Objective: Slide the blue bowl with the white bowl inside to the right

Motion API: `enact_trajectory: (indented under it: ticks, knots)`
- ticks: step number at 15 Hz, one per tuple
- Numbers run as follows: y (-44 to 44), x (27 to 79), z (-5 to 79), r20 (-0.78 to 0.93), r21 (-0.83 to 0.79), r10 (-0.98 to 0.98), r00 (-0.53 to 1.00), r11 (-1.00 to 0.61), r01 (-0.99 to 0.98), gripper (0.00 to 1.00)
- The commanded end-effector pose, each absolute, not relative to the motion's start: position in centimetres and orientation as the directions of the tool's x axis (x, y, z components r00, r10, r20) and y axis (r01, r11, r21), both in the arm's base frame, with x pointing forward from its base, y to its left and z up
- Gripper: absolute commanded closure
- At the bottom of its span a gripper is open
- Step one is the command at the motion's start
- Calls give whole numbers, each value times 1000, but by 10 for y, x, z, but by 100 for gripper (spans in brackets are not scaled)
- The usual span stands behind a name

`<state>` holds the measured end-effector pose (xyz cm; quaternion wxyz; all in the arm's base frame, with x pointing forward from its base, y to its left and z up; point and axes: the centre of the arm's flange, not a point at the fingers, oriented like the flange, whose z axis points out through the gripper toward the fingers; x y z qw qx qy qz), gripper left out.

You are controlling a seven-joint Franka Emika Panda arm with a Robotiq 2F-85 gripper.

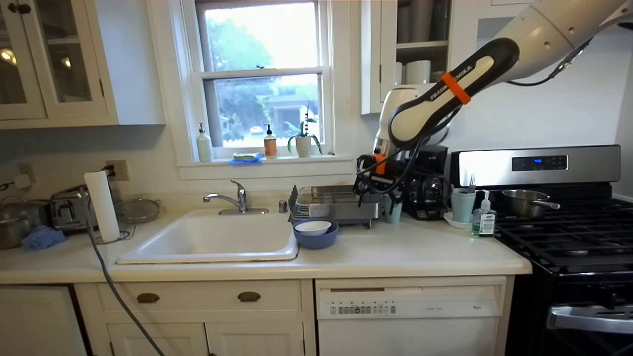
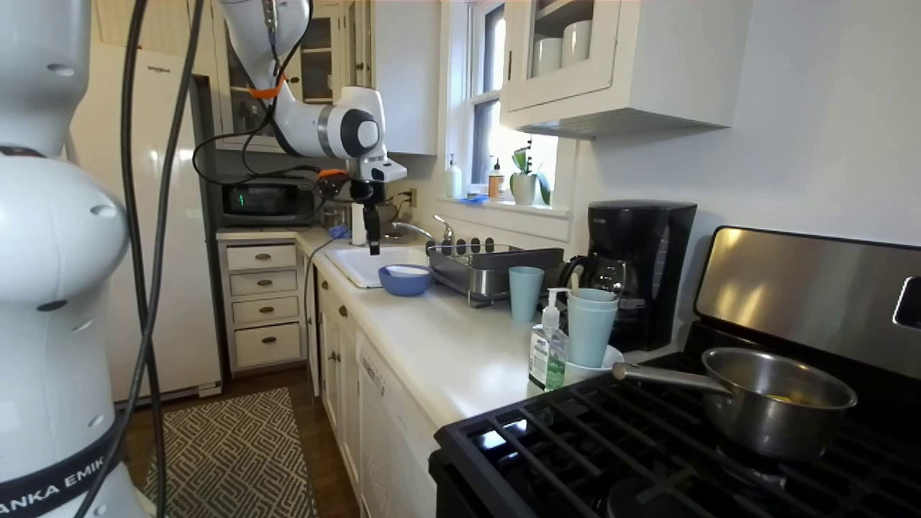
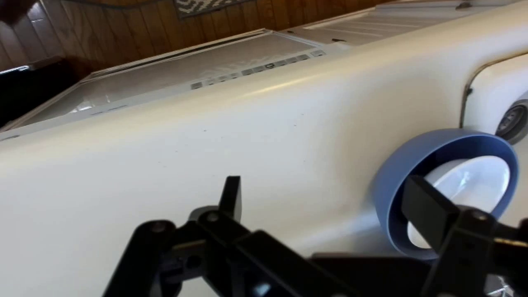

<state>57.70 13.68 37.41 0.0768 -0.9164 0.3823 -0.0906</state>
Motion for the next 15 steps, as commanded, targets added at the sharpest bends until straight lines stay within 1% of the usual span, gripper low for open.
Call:
enact_trajectory:
  ticks: [1,4,9,10,12,15]
  knots:
    - [142,585,368,110,-238,-718,688,-691,-683,0]
    - [152,599,353,108,-264,-717,688,-688,-676,0]
    - [151,603,356,111,-270,-719,686,-686,-676,0]
    - [149,609,357,99,-294,-721,686,-680,-672,0]
    - [150,633,342,85,-291,-739,668,-660,-693,0]
    - [149,655,324,71,-306,-741,668,-654,-692,0]
